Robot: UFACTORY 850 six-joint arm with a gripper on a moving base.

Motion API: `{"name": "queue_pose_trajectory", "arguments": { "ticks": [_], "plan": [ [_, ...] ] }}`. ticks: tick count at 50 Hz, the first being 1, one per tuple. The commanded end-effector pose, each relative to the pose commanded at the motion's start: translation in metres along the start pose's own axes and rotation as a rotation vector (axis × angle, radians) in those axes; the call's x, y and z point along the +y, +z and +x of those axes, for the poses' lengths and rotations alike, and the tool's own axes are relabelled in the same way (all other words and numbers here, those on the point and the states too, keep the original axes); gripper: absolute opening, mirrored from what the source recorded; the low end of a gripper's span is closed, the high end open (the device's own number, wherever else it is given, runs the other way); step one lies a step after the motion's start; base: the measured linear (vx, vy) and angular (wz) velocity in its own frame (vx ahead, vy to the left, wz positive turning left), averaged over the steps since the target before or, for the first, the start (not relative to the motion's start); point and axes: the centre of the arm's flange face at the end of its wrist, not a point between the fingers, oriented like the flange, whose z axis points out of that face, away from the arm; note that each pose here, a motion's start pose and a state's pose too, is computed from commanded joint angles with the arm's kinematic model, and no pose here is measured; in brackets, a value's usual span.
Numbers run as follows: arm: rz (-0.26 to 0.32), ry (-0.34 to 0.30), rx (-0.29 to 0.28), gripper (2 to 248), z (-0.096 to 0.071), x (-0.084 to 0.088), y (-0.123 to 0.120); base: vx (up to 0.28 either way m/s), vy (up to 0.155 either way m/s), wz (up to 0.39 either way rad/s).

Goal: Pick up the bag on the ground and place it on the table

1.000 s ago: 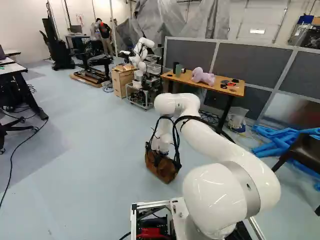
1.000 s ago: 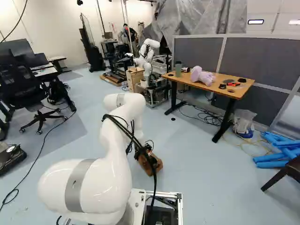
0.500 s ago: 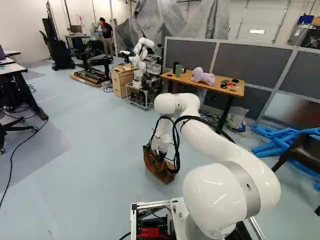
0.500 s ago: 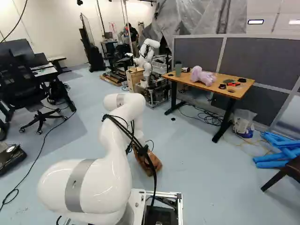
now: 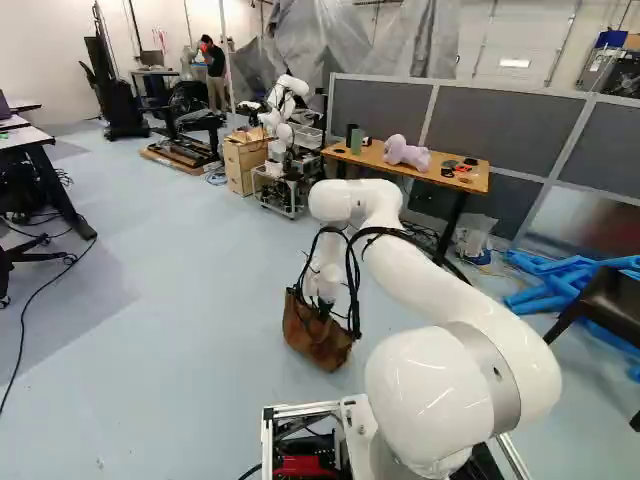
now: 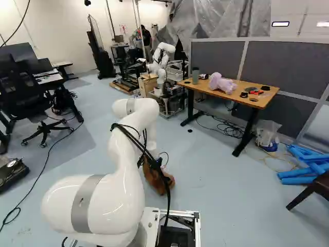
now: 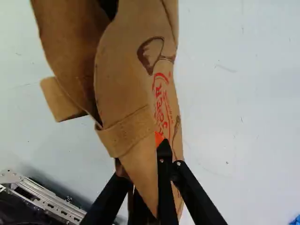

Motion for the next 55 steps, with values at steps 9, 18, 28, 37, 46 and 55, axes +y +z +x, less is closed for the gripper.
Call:
{"name": "queue_pose_trajectory", "arguments": {
  "ticks": [9,18,28,37,46,55],
  "plan": [
    [-0.002,0.000,0.002,22,0.001,0.001,-0.013,0.000,0.000,0.000],
    [-0.004,0.000,0.005,22,0.003,0.002,-0.027,0.000,0.000,0.000],
    [-0.006,0.000,0.008,22,0.004,0.003,-0.042,0.000,0.000,0.000],
    [-0.009,0.000,0.012,22,0.005,0.004,-0.055,0.000,0.000,0.000],
    [-0.012,0.000,0.016,22,0.006,0.005,-0.069,0.000,0.000,0.000],
    [-0.016,0.000,0.020,22,0.007,0.006,-0.082,0.000,0.000,0.000]
  ]
}}
